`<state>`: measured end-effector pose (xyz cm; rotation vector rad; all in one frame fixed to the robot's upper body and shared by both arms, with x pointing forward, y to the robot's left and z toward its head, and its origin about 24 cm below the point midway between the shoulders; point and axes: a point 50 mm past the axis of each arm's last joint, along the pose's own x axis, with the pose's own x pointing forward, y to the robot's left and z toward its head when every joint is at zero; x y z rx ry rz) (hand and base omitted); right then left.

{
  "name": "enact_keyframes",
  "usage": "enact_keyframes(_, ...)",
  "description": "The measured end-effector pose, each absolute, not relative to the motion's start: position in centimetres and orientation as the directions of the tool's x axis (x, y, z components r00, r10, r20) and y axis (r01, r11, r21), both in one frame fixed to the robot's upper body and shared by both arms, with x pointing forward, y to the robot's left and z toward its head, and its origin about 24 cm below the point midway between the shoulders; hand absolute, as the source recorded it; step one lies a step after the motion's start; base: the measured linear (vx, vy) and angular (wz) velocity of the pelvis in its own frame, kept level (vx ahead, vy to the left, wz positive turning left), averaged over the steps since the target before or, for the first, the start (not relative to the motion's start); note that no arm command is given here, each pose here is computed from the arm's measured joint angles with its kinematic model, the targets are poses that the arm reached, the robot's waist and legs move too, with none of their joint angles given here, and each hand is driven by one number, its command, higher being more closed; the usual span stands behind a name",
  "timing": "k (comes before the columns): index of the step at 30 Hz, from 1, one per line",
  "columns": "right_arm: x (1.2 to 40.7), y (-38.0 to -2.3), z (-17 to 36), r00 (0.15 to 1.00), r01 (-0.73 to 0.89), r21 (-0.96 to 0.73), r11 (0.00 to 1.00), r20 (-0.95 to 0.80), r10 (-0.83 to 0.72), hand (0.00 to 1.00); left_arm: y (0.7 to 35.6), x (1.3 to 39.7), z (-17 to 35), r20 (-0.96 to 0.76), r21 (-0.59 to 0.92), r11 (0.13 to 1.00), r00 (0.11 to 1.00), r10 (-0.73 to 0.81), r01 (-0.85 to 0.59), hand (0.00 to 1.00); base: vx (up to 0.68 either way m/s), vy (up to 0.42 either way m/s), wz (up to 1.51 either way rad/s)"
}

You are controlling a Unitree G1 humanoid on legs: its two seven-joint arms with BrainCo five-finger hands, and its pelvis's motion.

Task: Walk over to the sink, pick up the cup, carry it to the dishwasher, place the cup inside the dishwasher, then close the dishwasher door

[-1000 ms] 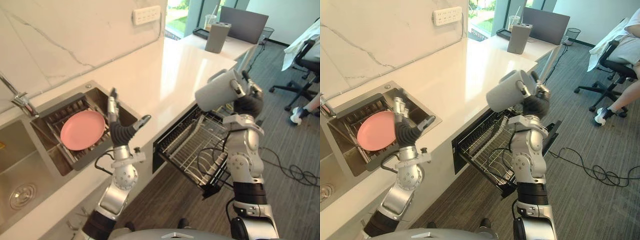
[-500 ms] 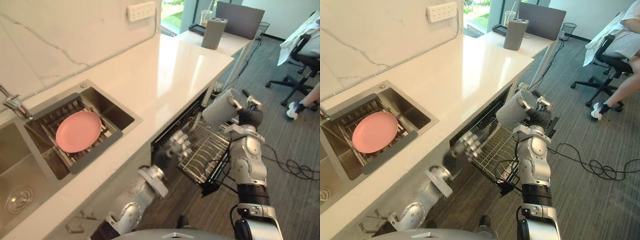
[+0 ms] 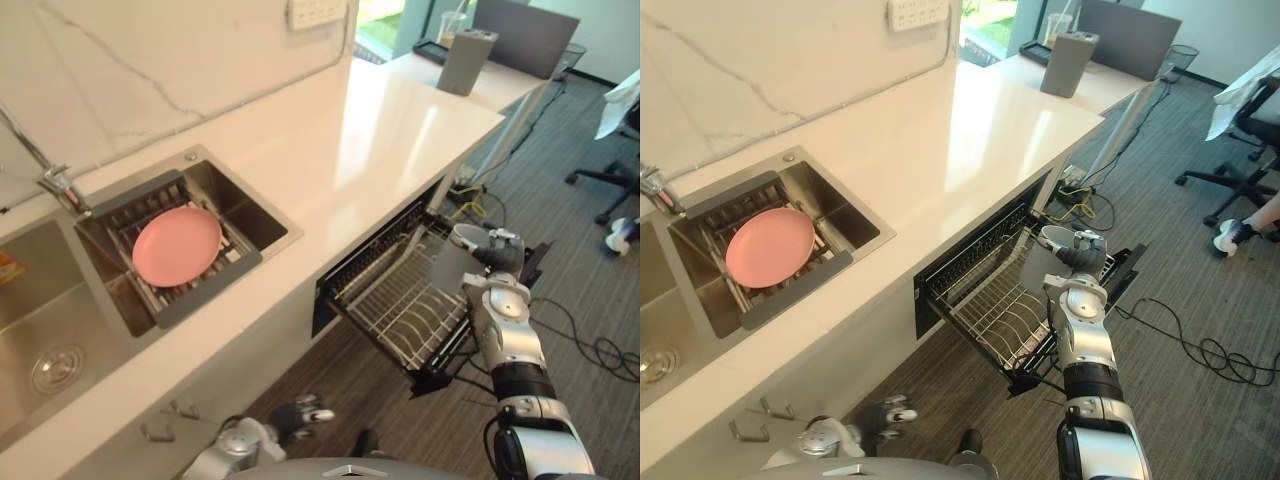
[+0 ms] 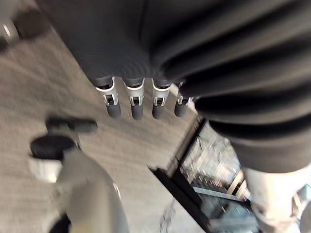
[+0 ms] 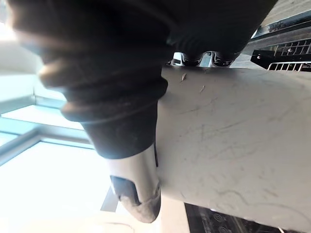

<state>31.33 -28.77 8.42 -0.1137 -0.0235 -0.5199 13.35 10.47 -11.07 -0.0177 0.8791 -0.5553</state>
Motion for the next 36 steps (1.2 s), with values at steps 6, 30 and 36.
enact_keyframes(6,35.0,-29.6,14.3,0.845,0.524,-0.106,0.845,0.19,-0.5,1.0,16.7,17.5,-10.9,-0.702,0.073,0.97,0.704,-0.114,0.23,0.0,-0.13,-0.018,0.3)
enact_keyframes(30,38.3,-28.4,15.8,0.915,0.399,-0.447,0.8,0.137,-0.38,1.0,19.7,17.2,-12.9,-0.758,0.272,0.952,0.641,0.121,0.141,0.0,0.01,-0.048,0.1)
enact_keyframes(36,38.1,-28.7,14.7,0.942,0.308,-0.618,0.723,0.091,-0.323,0.0,19.9,16.4,-13.5,-0.78,0.29,0.944,0.609,0.14,0.154,0.0,0.0,-0.046,0.12)
